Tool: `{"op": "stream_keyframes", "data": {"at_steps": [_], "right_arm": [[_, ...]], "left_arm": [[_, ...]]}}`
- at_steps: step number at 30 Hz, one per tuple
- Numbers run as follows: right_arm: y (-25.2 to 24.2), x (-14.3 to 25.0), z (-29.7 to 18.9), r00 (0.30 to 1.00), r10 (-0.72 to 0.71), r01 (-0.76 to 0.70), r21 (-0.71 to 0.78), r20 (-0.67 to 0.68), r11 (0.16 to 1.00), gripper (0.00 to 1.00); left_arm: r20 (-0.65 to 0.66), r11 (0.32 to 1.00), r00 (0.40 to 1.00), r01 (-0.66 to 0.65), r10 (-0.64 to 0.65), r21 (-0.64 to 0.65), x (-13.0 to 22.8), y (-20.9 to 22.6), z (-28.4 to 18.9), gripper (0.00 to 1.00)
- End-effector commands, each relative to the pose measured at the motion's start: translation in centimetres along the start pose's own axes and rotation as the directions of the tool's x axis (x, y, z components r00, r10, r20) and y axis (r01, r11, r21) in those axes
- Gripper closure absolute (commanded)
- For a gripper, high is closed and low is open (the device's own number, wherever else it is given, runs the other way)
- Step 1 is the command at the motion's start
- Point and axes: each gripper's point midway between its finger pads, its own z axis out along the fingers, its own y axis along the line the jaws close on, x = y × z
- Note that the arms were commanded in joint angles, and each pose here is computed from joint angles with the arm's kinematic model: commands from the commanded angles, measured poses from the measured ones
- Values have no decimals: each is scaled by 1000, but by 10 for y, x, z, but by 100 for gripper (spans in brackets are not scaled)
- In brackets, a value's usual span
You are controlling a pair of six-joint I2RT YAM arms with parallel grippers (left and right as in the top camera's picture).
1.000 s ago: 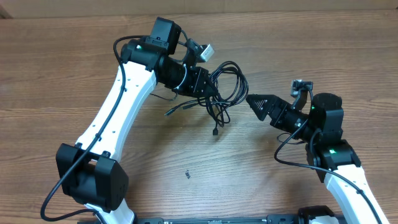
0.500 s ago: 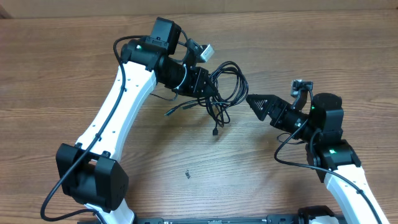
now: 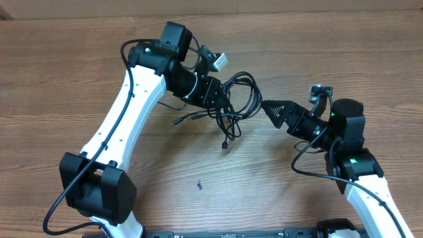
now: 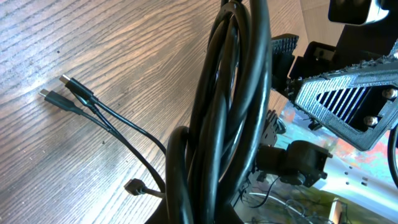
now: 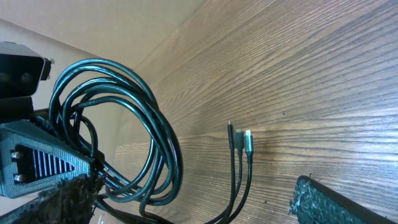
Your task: Untangle cables
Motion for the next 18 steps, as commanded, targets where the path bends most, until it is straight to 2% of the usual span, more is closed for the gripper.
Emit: {"op": "stream_keyframes", "data": {"at_steps": [1, 18], "right_arm": [[6, -8, -2, 1000, -14, 14, -9, 20, 1000, 0], [6, -8, -2, 1000, -13, 14, -8, 19, 1000, 0]], "left_arm": [[31, 997, 997, -70, 70, 14, -4, -14, -10, 96], [35, 997, 997, -75, 74, 14, -5, -14, -10, 96]]}}
